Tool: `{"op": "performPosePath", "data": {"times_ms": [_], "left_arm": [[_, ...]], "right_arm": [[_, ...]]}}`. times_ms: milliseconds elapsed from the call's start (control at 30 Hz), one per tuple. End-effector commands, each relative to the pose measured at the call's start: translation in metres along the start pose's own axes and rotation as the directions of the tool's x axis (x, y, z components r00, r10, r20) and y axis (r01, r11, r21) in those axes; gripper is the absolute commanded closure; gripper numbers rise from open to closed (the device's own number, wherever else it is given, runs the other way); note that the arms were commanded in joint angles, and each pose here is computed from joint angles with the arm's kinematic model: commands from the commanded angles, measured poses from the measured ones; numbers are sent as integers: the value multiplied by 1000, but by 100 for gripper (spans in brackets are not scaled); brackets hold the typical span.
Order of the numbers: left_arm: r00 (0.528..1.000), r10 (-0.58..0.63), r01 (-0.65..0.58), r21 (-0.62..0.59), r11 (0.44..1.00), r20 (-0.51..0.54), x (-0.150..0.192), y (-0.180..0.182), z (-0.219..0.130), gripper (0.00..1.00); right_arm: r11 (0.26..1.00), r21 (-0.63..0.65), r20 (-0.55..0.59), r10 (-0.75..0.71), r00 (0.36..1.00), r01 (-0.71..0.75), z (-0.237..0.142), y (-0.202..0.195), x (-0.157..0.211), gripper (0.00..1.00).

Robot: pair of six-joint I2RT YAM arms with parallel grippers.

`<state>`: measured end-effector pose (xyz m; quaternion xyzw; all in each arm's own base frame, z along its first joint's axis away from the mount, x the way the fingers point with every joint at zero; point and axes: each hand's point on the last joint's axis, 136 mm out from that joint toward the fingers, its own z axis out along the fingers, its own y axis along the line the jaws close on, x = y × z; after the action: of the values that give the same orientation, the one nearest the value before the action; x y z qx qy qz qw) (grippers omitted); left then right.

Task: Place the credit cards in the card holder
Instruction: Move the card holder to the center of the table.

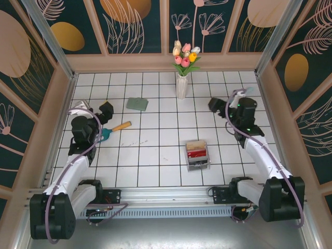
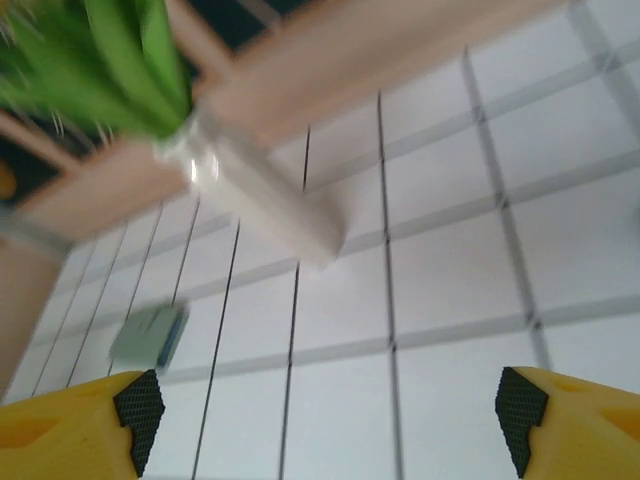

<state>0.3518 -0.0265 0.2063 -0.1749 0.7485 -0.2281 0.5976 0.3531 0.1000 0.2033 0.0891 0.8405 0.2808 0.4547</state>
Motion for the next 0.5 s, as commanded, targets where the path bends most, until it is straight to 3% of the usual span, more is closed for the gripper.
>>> {"op": "performPosePath", "data": {"times_ms": [0,67,167,300,467], "left_arm": [[950,-127,171,136,976,-287,51,-25,2,1],[914,-148,225,167,960,-378,66,-34,4,1],[882,-96,202,185,962,-460,81,-45,8,1],[876,-36,140,183,973,-481,87,-53,17,1],[876,-6,59,94,994,-482,81,-49,54,1]], "right_arm": [[986,153,-218,104,970,-72,-6,4,58,9],[990,125,-299,98,949,-63,-12,21,88,11],[998,40,-361,62,930,-51,-28,57,121,14],[1000,29,-405,20,914,-8,-56,77,154,14],[989,-146,-496,-73,865,0,-66,116,187,13]]}}
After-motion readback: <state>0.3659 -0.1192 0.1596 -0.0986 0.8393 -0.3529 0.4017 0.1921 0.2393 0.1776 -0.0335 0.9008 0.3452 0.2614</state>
